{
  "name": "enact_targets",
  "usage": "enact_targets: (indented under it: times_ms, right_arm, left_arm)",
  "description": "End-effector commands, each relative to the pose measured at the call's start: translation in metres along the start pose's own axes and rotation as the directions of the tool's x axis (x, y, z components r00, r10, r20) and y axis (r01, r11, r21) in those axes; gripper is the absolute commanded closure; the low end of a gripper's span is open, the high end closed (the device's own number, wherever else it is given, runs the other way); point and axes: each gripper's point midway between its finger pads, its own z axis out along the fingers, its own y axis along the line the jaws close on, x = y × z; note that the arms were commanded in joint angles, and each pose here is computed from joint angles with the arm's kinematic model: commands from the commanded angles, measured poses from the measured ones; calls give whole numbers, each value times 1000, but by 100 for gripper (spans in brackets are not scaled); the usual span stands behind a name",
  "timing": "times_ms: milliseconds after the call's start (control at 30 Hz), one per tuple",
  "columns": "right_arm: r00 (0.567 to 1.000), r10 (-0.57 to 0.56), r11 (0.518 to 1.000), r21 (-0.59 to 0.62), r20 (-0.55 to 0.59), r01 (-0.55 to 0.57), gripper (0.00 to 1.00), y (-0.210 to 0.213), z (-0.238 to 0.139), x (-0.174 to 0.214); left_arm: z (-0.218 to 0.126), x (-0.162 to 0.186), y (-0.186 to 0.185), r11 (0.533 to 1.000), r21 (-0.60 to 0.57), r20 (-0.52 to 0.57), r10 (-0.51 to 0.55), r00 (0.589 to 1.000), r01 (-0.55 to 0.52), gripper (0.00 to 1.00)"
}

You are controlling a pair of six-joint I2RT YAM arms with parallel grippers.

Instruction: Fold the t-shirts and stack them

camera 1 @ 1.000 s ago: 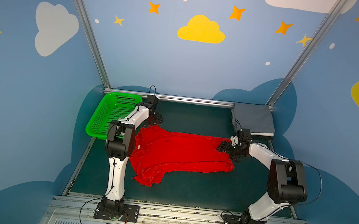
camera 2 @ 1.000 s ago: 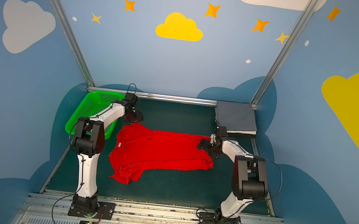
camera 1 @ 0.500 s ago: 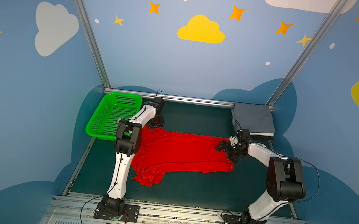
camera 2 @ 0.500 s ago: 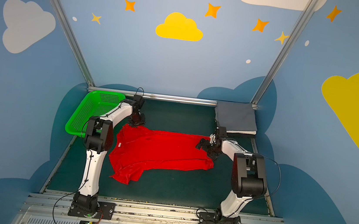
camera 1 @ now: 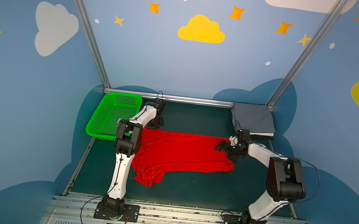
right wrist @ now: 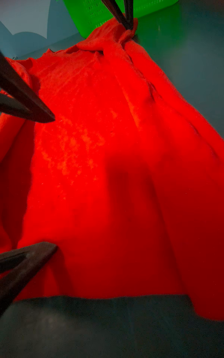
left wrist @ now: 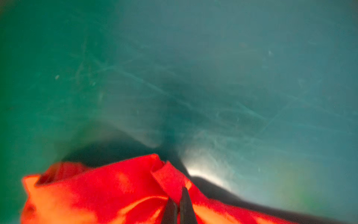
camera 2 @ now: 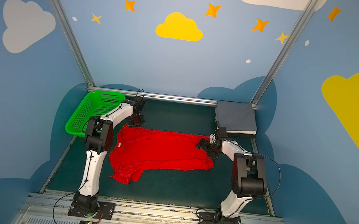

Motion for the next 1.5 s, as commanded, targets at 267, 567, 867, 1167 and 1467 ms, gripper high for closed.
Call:
enact_targets:
  times_ms: [267, 567, 867, 1167, 1467]
  right_arm:
    - [1000, -1, 1000, 0, -20, 1, 3, 0, -7, 15]
    - [1000, 2, 999, -32, -20, -3, 3, 4, -7, 18]
    - [1000, -6, 1000, -22, 8, 6, 3, 5, -17, 17]
    - [999, -19, 1000, -2, 41, 20, 3, 3, -24, 16]
    - [997, -57, 998, 33, 46, 56, 3, 9, -23, 20]
  left_arm:
    - [-61, 50, -7, 996, -88, 88, 23, 996, -15, 96]
    - [-87, 94, 1, 993, -108, 184, -31, 982, 51, 96]
    - [-76, 160, -13, 990, -58, 244, -115, 963, 132, 96]
    - [-85, 179, 1, 983, -43, 288, -160, 944, 180, 55]
    - [-98, 144, -12, 987, 73, 292, -156, 944, 141, 31]
